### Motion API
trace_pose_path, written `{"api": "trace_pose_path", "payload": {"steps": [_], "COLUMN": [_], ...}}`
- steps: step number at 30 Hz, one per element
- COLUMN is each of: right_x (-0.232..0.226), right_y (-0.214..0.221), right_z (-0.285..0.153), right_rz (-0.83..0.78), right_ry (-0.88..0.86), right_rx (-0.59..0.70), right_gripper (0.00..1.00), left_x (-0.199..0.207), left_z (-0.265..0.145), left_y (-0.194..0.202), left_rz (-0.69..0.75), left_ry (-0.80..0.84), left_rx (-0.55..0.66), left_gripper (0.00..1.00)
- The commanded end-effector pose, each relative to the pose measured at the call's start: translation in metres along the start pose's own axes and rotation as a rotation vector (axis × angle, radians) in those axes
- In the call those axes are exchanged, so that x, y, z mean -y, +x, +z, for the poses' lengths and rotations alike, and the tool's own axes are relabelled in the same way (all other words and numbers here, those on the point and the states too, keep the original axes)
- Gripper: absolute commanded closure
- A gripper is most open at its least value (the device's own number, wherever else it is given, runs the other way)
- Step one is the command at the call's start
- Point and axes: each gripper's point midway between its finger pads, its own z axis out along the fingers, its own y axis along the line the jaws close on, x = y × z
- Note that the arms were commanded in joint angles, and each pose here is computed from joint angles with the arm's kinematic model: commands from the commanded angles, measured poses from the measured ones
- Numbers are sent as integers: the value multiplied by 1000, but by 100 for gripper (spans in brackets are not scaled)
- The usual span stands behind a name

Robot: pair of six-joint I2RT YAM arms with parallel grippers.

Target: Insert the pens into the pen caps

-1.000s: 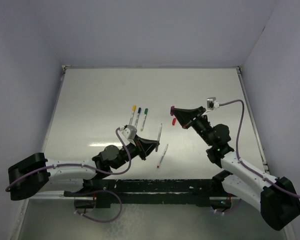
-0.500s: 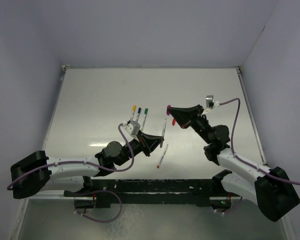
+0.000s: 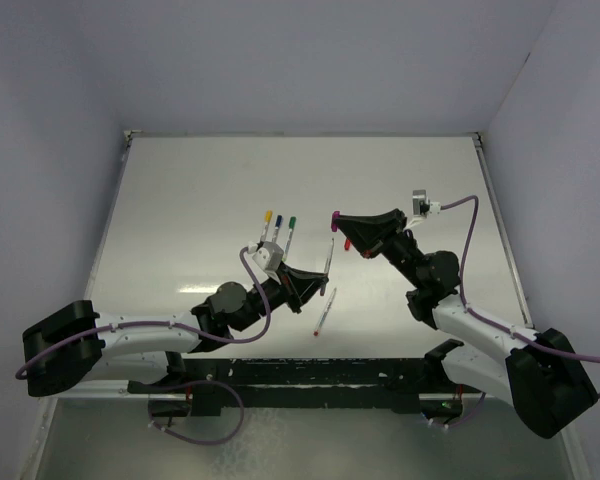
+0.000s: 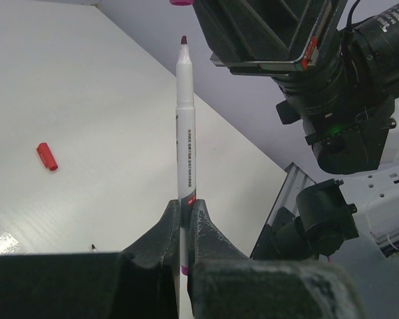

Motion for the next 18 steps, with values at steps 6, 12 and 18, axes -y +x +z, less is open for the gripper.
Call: {"api": "trace_pose_path", "payload": {"steps": [6, 12, 18], "right_x": [-18, -17, -16], "right_y": [-5, -3, 0], "right_z": [-2, -3, -4], "right_rz": [-1, 0, 6], "right_ry": [-78, -78, -73], "right_rx": [24, 21, 16], "right_gripper": [100, 100, 100], "left_x": [13, 12, 12], "left_z": [7, 4, 4], "left_y": [-30, -32, -33], "left_rz": [6, 6, 9], "left_ry": [31, 27, 24], "left_rx": [84, 91, 94], "left_gripper": [100, 100, 100]}}
